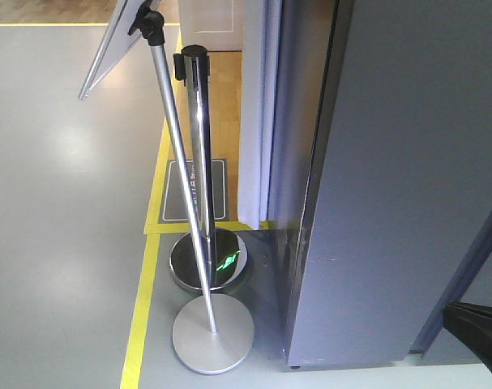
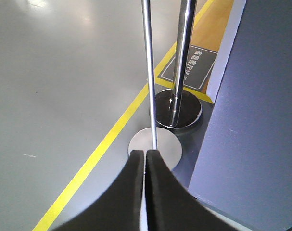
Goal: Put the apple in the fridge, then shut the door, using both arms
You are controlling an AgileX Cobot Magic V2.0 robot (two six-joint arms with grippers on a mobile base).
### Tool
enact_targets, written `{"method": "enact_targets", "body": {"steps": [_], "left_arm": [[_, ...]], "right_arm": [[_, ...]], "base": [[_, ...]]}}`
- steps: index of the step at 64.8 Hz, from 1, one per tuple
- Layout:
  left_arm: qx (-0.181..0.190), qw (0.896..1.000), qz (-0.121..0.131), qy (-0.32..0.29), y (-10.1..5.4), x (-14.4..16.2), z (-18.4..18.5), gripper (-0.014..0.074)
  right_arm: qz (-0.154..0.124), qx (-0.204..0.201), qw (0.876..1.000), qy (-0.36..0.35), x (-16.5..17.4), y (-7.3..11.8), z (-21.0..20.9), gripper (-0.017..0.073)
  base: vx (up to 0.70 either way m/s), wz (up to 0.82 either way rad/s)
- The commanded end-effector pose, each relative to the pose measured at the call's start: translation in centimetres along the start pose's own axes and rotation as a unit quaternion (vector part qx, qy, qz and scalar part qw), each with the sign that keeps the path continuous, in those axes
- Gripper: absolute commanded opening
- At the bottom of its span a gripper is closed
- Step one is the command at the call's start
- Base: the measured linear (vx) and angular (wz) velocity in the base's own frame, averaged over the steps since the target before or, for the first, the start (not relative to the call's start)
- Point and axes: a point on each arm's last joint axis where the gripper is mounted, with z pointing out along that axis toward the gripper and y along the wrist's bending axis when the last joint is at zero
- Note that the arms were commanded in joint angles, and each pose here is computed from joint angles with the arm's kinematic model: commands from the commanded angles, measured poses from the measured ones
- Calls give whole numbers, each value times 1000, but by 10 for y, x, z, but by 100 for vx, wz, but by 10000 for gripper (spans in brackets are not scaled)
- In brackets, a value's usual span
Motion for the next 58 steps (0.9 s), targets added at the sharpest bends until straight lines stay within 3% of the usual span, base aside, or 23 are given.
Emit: {"method": "enact_targets", "body": {"steps": [1, 10, 15, 24, 32, 41, 46, 58], "left_arm": [[9, 999, 42, -5, 3, 5, 0, -6], [24, 994, 102, -32, 4, 4, -6, -6], [36, 986, 152, -55, 3, 2, -10, -6], [38, 967, 244, -71, 1, 1, -11, -6], [46, 953, 286, -93, -2, -2, -12, -6], [62, 920, 357, -147, -9, -9, -15, -6], [72, 909, 373, -169, -13, -12, -17, -6], [87, 904, 372, -190, -17, -15, -19, -6]], "right_arm": [[3, 8, 999, -32, -11, -1, -4, -5], [3, 8, 999, -32, -11, -1, -4, -5], [3, 8, 999, -32, -11, -1, -4, -5], [3, 7, 999, -31, -11, -1, -4, -5], [3, 7, 999, -31, -11, -1, -4, -5], [3, 7, 999, -31, -11, -1, -4, -5], [3, 7, 999, -31, -11, -1, -4, -5], [3, 7, 999, -31, -11, -1, -4, -5]], "base": [[0, 0], [0, 0], [0, 0], [0, 0], [0, 0], [0, 0], [0, 0], [0, 0]]}}
